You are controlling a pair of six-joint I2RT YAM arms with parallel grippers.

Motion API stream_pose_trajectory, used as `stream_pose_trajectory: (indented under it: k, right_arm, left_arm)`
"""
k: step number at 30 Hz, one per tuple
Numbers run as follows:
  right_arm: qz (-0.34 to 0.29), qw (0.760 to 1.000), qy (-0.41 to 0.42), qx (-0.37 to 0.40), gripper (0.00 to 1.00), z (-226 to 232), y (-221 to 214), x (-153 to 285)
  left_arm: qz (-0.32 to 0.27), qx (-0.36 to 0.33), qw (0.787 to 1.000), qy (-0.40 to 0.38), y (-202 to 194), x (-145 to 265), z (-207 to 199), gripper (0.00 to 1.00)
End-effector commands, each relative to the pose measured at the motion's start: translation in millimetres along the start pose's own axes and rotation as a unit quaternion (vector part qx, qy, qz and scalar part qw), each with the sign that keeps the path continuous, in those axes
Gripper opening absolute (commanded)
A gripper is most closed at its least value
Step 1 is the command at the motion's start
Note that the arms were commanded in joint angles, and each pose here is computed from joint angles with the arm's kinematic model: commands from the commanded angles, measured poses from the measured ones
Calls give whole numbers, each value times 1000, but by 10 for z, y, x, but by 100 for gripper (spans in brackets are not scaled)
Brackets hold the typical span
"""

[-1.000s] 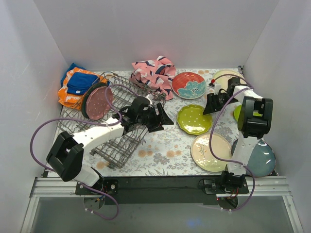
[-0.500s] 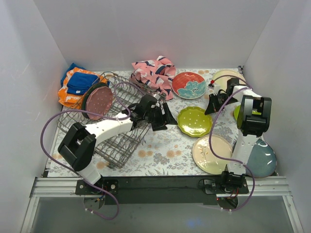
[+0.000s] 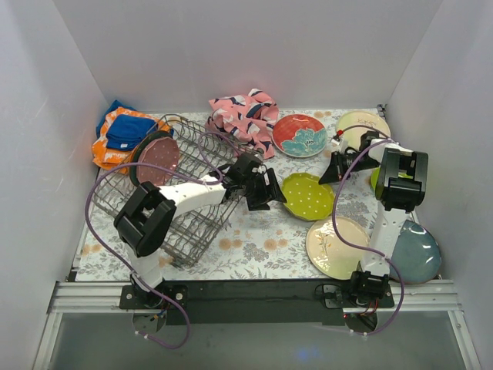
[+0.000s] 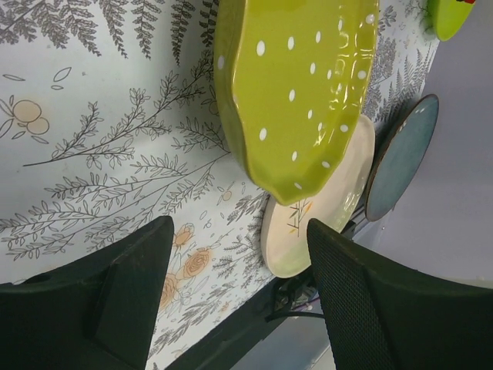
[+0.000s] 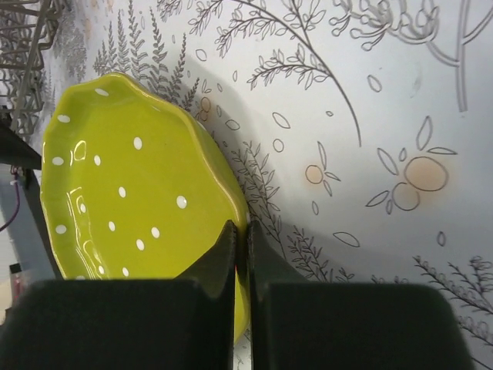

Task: Load the plates into the dish rack
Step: Grab a plate with the right arm, then pass the plate from the right arm to the left

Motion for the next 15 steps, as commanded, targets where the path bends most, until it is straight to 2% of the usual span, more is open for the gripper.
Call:
stream_pose_trajectory:
  k: [1,12,15]
  right_arm:
    - [6,996,66,-59,1,232,-148,-66]
    - [-9,991,101,-86,1,429,-156,-48]
    - [-12,989,111,-92,1,494,-152,-37]
  left_arm:
    - [-4,-9,1000,-14,50,-22,-153,68]
    - [7,7,1000,10,-9,-274,-127,65]
    - [2,7,1000,10,4,-268,-158,61]
Point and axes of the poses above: each gripper's point midway between its finger pads, its own x axis back along the fingers, its own z axis along the line the jaws close on, y = z × x, the point moved 6 cm from there along x, back along the fingers
